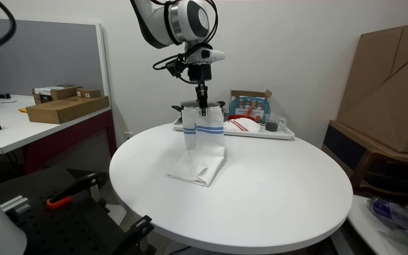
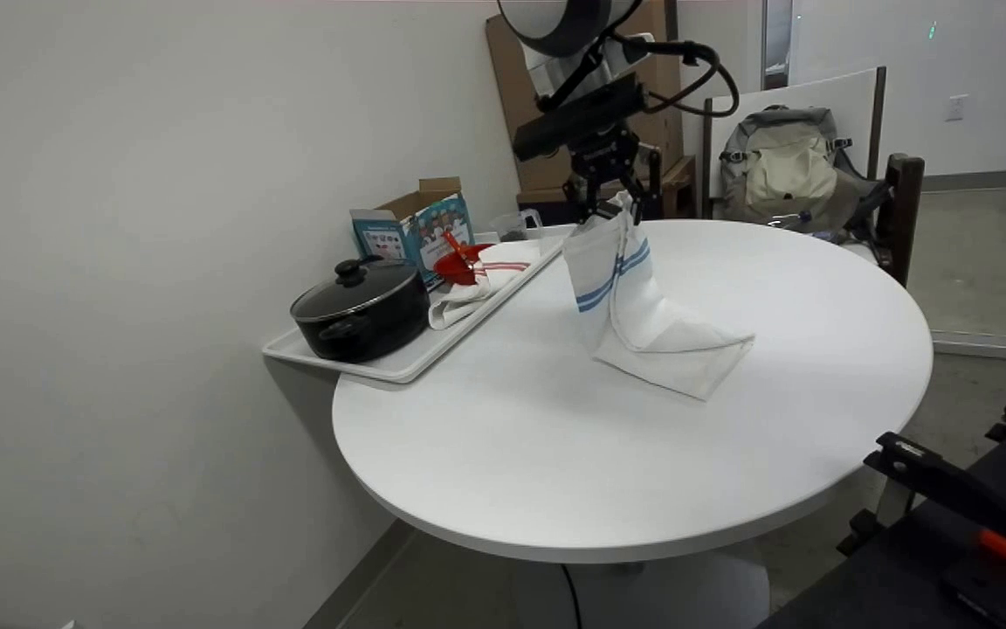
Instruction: Fold the towel
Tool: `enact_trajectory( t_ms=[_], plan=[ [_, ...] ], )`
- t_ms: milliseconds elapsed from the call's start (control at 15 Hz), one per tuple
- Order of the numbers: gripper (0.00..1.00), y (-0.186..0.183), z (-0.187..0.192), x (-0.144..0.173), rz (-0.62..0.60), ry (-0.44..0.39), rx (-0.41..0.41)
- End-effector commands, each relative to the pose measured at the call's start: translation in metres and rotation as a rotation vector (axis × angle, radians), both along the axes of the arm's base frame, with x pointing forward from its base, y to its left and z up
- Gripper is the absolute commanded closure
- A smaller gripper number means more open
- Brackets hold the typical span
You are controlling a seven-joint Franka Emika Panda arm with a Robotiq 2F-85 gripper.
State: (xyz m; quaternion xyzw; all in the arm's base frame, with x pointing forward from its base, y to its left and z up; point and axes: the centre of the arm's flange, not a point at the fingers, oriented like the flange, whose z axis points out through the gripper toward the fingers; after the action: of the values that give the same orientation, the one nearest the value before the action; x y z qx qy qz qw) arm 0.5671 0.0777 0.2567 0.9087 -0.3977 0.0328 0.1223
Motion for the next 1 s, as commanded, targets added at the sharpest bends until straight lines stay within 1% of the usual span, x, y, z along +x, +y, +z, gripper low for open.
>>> enact_trajectory(
  t_ms=[0,333,467,600,800,933],
  plan=[
    [0.96,-0.011,-0.007,-0.024,0.076,0.000,-0.014],
    [0.93,-0.018,-0.064,-0.037,0.175,0.076,-0.105],
    [0.93,-0.026,-0.088,-0.043,0.245,0.115,-0.154],
    [0.94,-0.036,-0.103,-0.049,0.325,0.157,-0.185],
    [0.93,-0.051,-0.125,-0.059,0.451,0.252,-0.204],
    [0.94,-0.059,-0.138,-0.066,0.501,0.305,-0.205]
  ],
)
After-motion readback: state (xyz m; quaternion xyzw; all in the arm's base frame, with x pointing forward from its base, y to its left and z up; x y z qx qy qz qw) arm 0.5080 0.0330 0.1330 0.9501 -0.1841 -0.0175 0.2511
